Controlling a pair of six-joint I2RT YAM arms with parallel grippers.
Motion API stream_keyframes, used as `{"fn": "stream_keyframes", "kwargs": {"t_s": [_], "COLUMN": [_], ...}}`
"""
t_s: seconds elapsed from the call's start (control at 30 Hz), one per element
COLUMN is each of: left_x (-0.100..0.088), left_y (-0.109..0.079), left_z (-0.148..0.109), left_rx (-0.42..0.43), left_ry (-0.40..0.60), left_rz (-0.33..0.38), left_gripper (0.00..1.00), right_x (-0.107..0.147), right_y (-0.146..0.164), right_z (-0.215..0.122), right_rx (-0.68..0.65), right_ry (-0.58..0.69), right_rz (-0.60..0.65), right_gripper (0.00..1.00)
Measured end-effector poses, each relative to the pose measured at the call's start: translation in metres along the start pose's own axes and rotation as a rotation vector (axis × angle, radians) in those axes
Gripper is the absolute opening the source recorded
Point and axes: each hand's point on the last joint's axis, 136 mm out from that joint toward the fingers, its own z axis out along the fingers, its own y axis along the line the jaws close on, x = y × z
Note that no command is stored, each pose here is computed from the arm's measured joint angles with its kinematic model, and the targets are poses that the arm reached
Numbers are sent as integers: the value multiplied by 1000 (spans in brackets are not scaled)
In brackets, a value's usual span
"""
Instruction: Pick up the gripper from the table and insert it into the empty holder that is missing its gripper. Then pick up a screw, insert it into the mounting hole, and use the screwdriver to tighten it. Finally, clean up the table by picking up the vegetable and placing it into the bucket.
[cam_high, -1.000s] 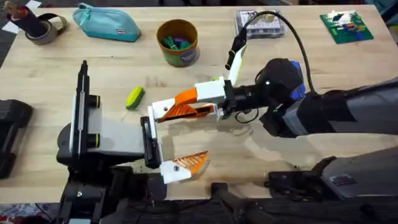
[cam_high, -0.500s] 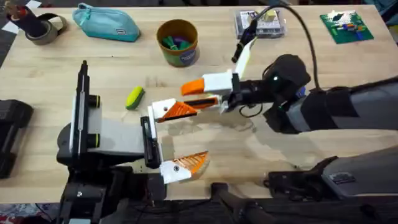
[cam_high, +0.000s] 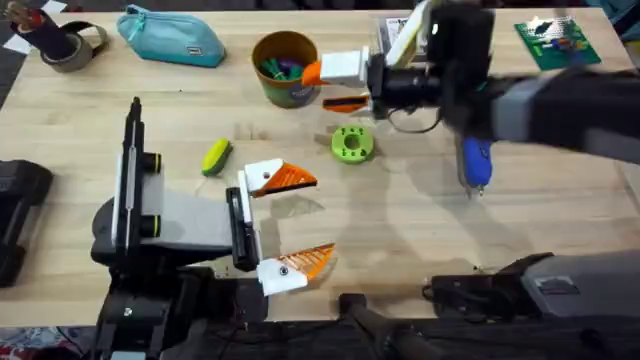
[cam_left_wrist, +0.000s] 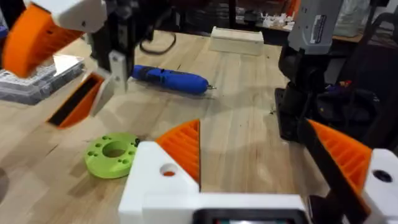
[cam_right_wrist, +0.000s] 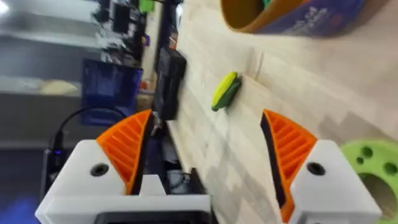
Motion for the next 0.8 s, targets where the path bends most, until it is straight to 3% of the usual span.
{"fn": "stream_keyframes", "kwargs": {"t_s": [0.2, 0.33, 0.6, 0.8], "left_x": [0, 0, 0, 0], "left_y": [0, 0, 0, 0], "left_z": [0, 0, 0, 0], "left_rx": [0, 1, 1, 1], "left_ry": [0, 0, 0, 0], "left_rz": [1, 2, 3, 3], "left_gripper": [986, 986, 986, 986], "right_x": [1, 21, 78, 98], "right_y": [48, 66, 55, 38], "right_z": [-51, -93, -173, -202], "right_rx": [160, 272, 561, 704], "right_ry": [-7, -21, -35, -15], "right_rz": [-192, -294, -360, -376], "right_gripper": [997, 997, 997, 998]}}
